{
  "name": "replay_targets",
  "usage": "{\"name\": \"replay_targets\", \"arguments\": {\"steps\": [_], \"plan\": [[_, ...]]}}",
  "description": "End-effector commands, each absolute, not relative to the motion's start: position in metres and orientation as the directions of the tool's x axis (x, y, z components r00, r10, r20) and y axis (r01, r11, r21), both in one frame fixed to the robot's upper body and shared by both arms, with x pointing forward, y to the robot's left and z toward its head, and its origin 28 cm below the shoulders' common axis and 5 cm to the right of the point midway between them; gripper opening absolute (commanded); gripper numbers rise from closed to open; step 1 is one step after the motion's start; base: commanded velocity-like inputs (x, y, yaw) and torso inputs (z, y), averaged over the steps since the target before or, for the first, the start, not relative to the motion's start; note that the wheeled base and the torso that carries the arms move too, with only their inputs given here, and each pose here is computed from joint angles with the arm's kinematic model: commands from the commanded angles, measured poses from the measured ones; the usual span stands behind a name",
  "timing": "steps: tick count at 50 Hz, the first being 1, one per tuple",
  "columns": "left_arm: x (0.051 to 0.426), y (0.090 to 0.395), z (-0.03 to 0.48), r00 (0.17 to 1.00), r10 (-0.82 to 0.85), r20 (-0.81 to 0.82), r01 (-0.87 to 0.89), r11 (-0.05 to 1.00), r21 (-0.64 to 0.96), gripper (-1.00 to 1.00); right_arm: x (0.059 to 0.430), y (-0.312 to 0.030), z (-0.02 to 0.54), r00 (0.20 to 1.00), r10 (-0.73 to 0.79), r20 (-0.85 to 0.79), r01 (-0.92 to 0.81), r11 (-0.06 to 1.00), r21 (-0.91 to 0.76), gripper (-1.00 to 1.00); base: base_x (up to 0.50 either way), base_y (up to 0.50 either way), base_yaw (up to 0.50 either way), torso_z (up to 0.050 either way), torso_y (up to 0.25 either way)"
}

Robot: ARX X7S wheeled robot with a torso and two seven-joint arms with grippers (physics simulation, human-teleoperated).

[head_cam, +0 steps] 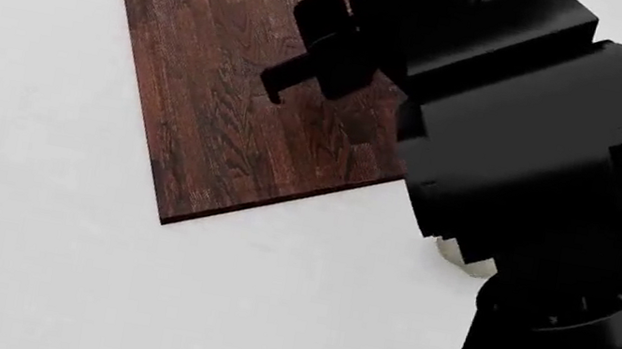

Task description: Clear the non-vegetable object off the cutting board and place the vegetables onto it.

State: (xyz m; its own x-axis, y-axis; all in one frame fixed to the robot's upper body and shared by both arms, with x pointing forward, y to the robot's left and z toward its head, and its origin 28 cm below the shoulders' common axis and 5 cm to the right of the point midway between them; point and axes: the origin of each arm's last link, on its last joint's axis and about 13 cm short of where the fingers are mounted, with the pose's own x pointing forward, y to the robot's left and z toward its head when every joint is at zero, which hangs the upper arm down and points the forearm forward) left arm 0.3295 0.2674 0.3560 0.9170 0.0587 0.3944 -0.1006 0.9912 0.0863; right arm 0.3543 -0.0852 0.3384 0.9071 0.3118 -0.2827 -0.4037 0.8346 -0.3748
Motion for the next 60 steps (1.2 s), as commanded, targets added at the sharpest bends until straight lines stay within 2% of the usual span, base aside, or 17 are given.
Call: {"name": "replay_targets", "arguments": {"steps": [1, 22, 40, 60], "plan": [[0.328, 0.265, 0.359, 0.915, 0.053, 0.401, -0.095, 0.992, 0.086, 1.00, 0.337, -0.097, 0.352, 0.924, 0.278, -0.264, -0.369, 0.829, -0.421, -1.00, 0.00, 0.00, 0.00, 0.000, 0.000], [0.325, 0.265, 0.366, 0.905, 0.051, 0.422, -0.102, 0.990, 0.099, 1.00, 0.297, -0.143, 0.363, 0.952, 0.150, -0.266, -0.259, 0.858, -0.443, -1.00, 0.00, 0.00, 0.00, 0.000, 0.000], [0.321, 0.267, 0.363, 0.905, 0.058, 0.422, -0.099, 0.992, 0.076, 1.00, 0.268, -0.187, 0.346, 0.957, -0.007, -0.291, -0.121, 0.901, -0.416, -1.00, 0.00, 0.00, 0.00, 0.000, 0.000], [0.320, 0.269, 0.367, 0.896, 0.061, 0.439, -0.107, 0.991, 0.079, 1.00, 0.245, -0.219, 0.321, 0.937, -0.121, -0.328, -0.010, 0.928, -0.372, -1.00, 0.00, 0.00, 0.00, 0.000, 0.000]]}}
